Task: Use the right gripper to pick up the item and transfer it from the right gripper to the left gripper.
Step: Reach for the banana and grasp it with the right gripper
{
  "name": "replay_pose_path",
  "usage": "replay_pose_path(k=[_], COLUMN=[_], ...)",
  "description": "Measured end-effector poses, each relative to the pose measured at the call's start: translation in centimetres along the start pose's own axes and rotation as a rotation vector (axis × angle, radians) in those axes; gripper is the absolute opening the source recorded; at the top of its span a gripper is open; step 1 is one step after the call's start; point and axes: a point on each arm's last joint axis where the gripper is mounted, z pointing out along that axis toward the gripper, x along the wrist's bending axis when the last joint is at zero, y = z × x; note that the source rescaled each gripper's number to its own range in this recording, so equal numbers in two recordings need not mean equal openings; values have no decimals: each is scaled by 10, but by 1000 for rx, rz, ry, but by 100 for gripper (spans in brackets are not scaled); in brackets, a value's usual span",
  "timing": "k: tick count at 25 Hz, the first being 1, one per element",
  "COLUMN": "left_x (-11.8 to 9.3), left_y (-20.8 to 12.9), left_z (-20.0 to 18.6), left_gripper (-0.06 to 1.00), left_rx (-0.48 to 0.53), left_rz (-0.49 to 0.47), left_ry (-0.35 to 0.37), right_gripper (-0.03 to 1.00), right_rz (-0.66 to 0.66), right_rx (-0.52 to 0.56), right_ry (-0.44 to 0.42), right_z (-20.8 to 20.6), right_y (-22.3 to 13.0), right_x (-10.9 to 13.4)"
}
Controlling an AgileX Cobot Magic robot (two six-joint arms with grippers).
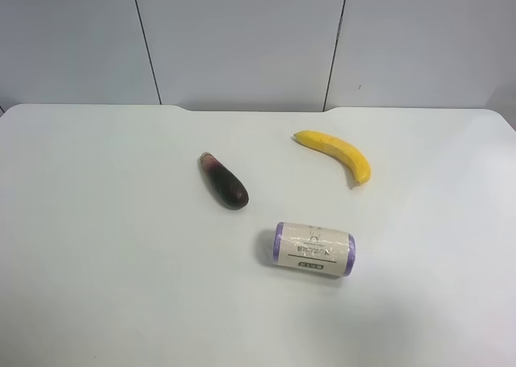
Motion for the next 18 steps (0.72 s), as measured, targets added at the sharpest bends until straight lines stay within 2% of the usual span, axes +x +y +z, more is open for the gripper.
replay_pose_path(k=[18], left_x=[0], left_y=[0], left_z=[0], left_gripper=[100], left_rx=[0], left_rz=[0], left_ry=[0], right_gripper=[100], right_rz=[3], right_rx=[22], right_ry=[4], right_z=[2], right_y=[2], right_x=[0])
